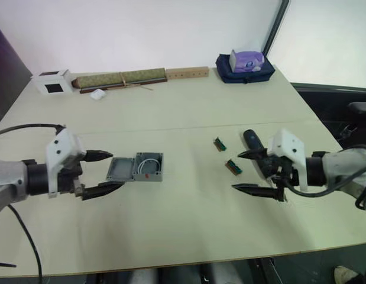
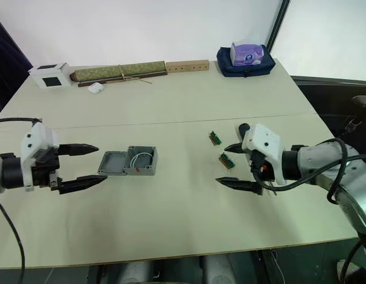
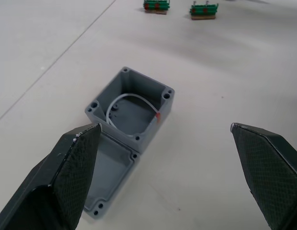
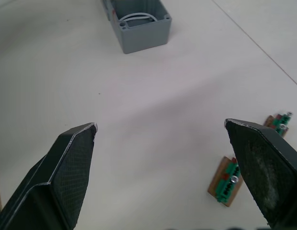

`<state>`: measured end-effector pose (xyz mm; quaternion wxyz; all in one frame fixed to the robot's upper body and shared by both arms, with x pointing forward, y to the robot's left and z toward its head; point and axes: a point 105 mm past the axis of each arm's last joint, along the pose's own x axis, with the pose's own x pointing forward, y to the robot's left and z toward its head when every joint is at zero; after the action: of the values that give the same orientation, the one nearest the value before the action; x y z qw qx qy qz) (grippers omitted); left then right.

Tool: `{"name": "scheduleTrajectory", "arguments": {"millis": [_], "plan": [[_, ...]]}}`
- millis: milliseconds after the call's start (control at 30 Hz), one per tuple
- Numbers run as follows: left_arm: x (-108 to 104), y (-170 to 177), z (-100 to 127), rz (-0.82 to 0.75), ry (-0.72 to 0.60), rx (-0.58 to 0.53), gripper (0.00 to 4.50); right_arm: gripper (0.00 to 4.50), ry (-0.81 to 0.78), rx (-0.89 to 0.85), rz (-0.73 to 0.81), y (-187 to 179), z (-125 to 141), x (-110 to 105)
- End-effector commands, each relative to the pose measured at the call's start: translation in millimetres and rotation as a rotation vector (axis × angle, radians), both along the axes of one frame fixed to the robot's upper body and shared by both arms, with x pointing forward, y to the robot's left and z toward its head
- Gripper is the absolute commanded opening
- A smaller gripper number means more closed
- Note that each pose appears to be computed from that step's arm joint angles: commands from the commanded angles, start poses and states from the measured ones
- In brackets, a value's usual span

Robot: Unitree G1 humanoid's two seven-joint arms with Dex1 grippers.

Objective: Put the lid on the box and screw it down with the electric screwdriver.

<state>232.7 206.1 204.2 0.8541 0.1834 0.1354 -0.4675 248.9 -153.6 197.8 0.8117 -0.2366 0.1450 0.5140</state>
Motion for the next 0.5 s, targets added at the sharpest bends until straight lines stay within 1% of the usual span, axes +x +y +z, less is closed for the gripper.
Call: {"name": "scheduleTrajectory", "arguments": {"millis": [33, 100, 200, 500], "plan": [[-3, -7, 10, -0.054, -0.035, 0.014, 4.42, 4.5, -0.04, -0.013, -0.01, -3, 10, -2], [1, -11, 8, -0.072, -0.052, 0.013, 4.42, 4.5, -0.046, -0.014, -0.028, -3, 10, 0], [1, -14, 5, -0.103, -0.036, 0.028, 4.42, 4.5, -0.049, 0.017, -0.017, 3, 13, -3], [11, -18, 9, -0.125, -0.071, 0.049, 4.42, 4.5, -0.079, 0.011, -0.04, 0, 13, -1]]}}
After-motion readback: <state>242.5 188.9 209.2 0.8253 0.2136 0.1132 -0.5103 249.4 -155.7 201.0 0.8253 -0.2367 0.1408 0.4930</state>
